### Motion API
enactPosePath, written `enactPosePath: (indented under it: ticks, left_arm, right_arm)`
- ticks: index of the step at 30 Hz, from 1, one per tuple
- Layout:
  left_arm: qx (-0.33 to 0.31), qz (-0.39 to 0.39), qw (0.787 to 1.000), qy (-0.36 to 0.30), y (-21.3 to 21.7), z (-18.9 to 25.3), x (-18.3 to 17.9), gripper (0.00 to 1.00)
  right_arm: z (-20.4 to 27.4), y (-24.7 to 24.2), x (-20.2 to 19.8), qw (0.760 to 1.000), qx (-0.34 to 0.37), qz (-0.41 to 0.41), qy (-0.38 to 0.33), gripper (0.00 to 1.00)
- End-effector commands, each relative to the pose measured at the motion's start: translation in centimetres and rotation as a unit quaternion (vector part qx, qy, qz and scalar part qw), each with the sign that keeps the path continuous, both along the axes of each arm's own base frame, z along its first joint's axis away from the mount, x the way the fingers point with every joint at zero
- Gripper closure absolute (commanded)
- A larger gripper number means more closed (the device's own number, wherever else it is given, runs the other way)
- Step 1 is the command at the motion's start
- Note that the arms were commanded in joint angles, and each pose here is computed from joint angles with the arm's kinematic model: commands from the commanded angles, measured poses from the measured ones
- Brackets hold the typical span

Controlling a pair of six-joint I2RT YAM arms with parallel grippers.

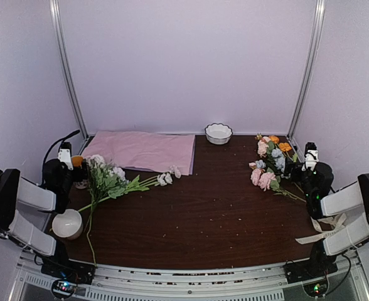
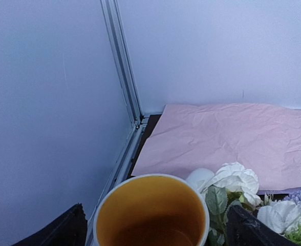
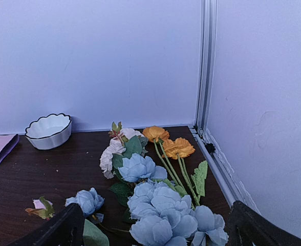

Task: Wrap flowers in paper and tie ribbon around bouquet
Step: Pick up the folded wrapping paper from the corner of the board.

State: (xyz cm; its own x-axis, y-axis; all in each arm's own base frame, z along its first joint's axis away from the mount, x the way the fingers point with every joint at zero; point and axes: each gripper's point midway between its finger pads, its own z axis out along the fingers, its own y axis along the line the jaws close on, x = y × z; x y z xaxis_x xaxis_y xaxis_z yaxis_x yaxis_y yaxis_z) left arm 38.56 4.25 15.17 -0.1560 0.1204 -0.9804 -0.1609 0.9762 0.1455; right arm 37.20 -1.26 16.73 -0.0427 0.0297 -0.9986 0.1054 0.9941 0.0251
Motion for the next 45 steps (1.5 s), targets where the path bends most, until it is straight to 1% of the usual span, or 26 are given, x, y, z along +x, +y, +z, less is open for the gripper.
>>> enactPosePath:
  ticks: [1,10,11,13,16,18,21,22,25,27,28,30,31,32,34,36,38,41,43,45]
  left_arm:
    - [0.003,-0.004,1.000,-0.027,0.0,1.2,0.2,0.02]
    - [0.003,-0.004,1.000,-0.027,0.0,1.2,0.2,0.02]
    - [0.003,-0.007,1.000,-0.026,-0.1,1.3,0.3,0.02]
    - [0.012,-0.038,0.999,-0.016,-1.1,1.1,0.7,0.02]
    - [0.013,-0.046,0.999,-0.018,-1.4,1.2,0.7,0.02]
    - [0.009,-0.027,0.999,-0.016,-0.7,1.3,0.8,0.02]
    - [-0.001,0.021,1.000,0.002,0.9,2.0,1.0,0.02]
    - [-0.002,0.036,0.999,0.017,1.3,2.3,1.2,0.03]
    - [0.018,0.070,0.996,0.042,1.4,3.6,1.8,0.07]
    - [0.029,0.096,0.995,0.030,1.3,5.4,1.8,0.08]
    - [0.030,0.094,0.995,0.007,0.9,6.8,1.6,0.08]
    - [0.022,0.077,0.995,-0.057,-0.3,10.2,1.0,0.11]
    - [0.011,0.065,0.995,-0.079,-1.0,11.9,0.8,0.12]
    - [0.003,0.047,0.995,-0.084,-1.9,13.3,0.9,0.14]
    - [0.003,-0.005,0.998,-0.069,-4.8,15.2,1.5,0.18]
    - [0.018,-0.059,0.998,-0.030,-8.6,15.2,2.2,0.18]
    - [0.009,-0.114,0.993,0.032,-12.2,13.7,2.7,0.18]
    - [-0.036,-0.162,0.979,0.115,-15.6,10.6,3.2,0.25]
    - [-0.068,-0.190,0.969,0.141,-17.9,9.1,3.4,0.30]
    - [-0.074,-0.214,0.961,0.159,-20.1,7.8,3.8,0.36]
  right_arm:
    - [0.7,0.1,0.1,1.000,-0.001,0.003,-0.012,0.00]
    - [0.7,0.1,0.1,1.000,0.000,0.003,-0.012,0.00]
    - [0.7,0.1,0.0,1.000,0.000,0.004,-0.013,0.00]
    - [0.9,0.2,0.1,1.000,0.000,0.007,-0.016,0.00]
    - [2.2,0.6,0.3,1.000,-0.005,0.019,-0.008,0.00]
    - [3.5,0.6,0.6,1.000,0.000,0.017,0.008,0.00]
    - [5.8,0.9,0.6,0.999,0.034,0.026,0.030,0.00]
    - [6.7,1.4,0.7,0.998,0.048,0.037,0.034,0.03]
    - [8.3,3.0,0.8,0.991,0.099,0.071,0.051,0.16]
    - [9.2,4.2,1.0,0.986,0.128,0.087,0.056,0.22]
    - [10.0,5.1,1.1,0.985,0.135,0.096,0.056,0.25]
    - [10.3,7.3,1.4,0.981,0.141,0.111,0.072,0.28]
    - [10.4,8.2,1.5,0.980,0.145,0.112,0.081,0.29]
    - [10.3,9.6,1.7,0.977,0.149,0.118,0.093,0.30]
    - [10.4,12.6,2.2,0.971,0.158,0.139,0.114,0.32]
    - [10.2,15.9,2.8,0.962,0.170,0.168,0.136,0.33]
    - [9.9,19.2,3.3,0.950,0.191,0.193,0.155,0.35]
    - [9.5,23.6,3.9,0.934,0.216,0.228,0.168,0.36]
    - [7.8,27.0,4.4,0.921,0.233,0.248,0.192,0.36]
    - [6.5,30.2,5.1,0.902,0.255,0.269,0.220,0.37]
